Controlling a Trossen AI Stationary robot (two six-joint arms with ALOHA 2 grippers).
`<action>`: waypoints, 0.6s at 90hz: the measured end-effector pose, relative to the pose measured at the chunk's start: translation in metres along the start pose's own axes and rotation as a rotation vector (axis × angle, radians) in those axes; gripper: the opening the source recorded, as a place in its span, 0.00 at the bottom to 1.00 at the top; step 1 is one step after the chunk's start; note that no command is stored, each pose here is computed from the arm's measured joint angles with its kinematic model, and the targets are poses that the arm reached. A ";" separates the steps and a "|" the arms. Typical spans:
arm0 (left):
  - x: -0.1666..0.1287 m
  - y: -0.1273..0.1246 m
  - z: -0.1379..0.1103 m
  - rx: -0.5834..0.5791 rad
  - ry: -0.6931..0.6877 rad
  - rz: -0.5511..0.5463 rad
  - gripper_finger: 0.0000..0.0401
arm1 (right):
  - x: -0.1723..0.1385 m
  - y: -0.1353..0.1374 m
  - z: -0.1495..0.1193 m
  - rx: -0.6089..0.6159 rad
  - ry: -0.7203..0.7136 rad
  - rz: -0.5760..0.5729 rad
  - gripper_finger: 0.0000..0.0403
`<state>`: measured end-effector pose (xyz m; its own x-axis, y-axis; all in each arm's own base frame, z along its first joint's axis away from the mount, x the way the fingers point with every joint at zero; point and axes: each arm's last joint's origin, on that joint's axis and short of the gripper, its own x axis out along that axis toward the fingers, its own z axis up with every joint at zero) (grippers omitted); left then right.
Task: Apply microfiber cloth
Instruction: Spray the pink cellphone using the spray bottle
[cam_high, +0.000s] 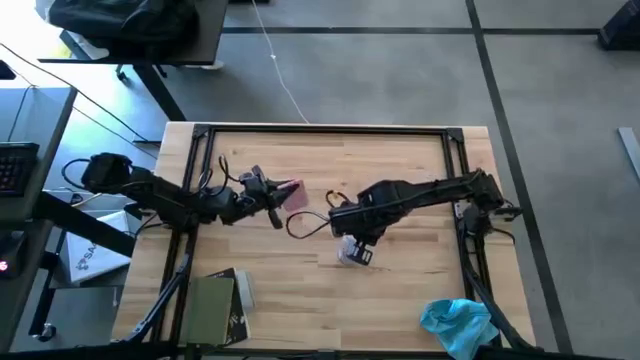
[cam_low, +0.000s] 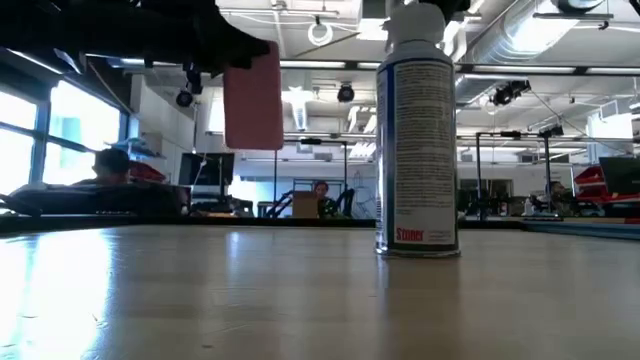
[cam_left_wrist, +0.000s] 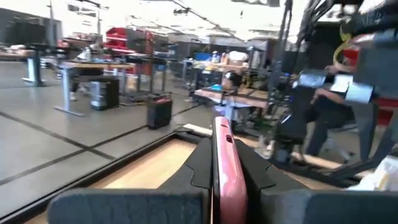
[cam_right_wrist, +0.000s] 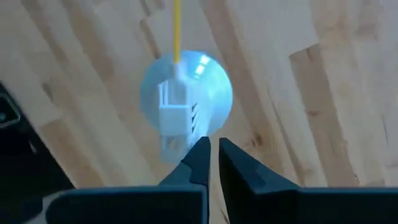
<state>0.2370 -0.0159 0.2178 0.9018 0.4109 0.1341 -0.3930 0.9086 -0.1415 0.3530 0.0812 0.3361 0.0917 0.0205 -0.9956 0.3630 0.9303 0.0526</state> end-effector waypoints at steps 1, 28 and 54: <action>0.000 0.000 0.000 0.000 0.001 0.000 0.02 | 0.000 0.000 0.000 -0.002 -0.001 0.000 0.00; 0.029 -0.017 -0.014 0.063 0.051 0.001 0.02 | 0.001 0.002 0.000 -0.114 0.004 0.021 0.00; 0.044 -0.025 -0.009 0.128 0.032 0.069 0.02 | -0.038 -0.025 -0.010 -0.344 -0.181 -0.143 0.00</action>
<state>0.2878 -0.0211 0.2186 0.8761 0.4723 0.0969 -0.4724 0.8811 -0.0229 0.3311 0.0607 0.3716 0.2357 -0.1537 -0.9596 0.0559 0.9879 -0.1445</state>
